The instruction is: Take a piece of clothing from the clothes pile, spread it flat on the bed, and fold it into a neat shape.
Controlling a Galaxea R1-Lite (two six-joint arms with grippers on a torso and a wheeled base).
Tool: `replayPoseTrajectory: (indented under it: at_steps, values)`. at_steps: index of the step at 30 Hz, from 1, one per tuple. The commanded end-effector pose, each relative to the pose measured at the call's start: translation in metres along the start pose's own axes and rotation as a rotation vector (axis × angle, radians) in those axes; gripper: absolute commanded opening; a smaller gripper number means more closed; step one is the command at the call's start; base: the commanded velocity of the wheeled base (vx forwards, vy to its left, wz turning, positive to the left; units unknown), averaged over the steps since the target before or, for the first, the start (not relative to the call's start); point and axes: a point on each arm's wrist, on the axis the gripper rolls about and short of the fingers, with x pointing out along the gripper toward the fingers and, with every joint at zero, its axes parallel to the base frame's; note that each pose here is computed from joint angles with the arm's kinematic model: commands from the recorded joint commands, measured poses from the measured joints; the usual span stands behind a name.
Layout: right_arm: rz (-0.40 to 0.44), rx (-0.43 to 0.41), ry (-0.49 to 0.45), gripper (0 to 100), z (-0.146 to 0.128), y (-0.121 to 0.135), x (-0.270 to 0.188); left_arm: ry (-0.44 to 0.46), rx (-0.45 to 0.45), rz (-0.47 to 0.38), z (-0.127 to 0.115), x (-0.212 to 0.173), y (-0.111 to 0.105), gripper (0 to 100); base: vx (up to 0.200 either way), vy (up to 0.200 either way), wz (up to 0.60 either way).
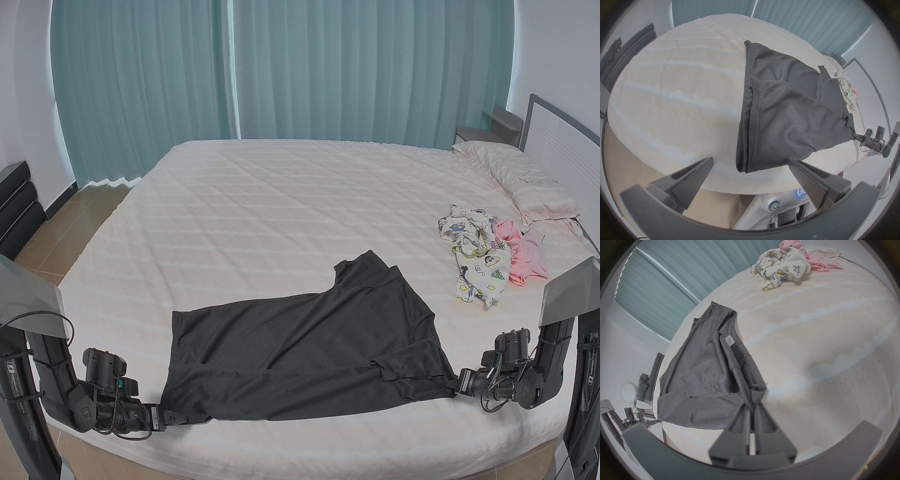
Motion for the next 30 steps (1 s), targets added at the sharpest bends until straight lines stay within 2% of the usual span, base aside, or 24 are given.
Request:
replayPoseTrajectory:
  at_steps: [1, 4, 9, 17, 18, 22, 26, 30]
  values:
    - [-0.006, 0.002, 0.013, 0, -0.003, -0.001, -0.001, 0.008, -0.002, -0.001, 0.0, 0.003, 0.0, 100, 0.0, 0.0, 0.0]
    - [0.002, -0.002, -0.007, 0, -0.005, -0.001, -0.004, -0.018, -0.016, -0.008, 0.005, 0.005, -0.002, 100, 0.0, 0.0, 0.0]
    - [0.017, -0.014, -0.039, 0, -0.008, -0.002, -0.006, -0.03, -0.094, -0.04, 0.009, 0.009, -0.015, 100, 0.0, 0.0, 0.0]
    - [0.022, -0.014, -0.048, 0, -0.006, -0.001, -0.005, -0.017, -0.085, -0.043, 0.006, 0.011, -0.018, 100, 0.0, 0.0, 0.0]
    - [0.022, -0.014, -0.048, 0, -0.006, -0.001, -0.005, -0.017, -0.085, -0.043, 0.006, 0.011, -0.018, 0, 0.0, 0.0, 0.0]
    - [0.018, -0.009, -0.051, 0, -0.005, -0.002, -0.005, -0.01, -0.084, -0.019, 0.004, 0.01, -0.017, 0, 0.0, 0.0, 0.0]
    - [0.017, -0.006, -0.058, 0, -0.004, -0.003, -0.006, -0.034, -0.088, 0.062, 0.006, 0.013, -0.014, 0, 0.0, 0.0, 0.0]
    - [0.015, -0.004, -0.059, 0, -0.004, -0.004, -0.007, -0.032, -0.088, 0.07, 0.005, 0.014, -0.014, 0, 0.0, 0.0, 0.0]
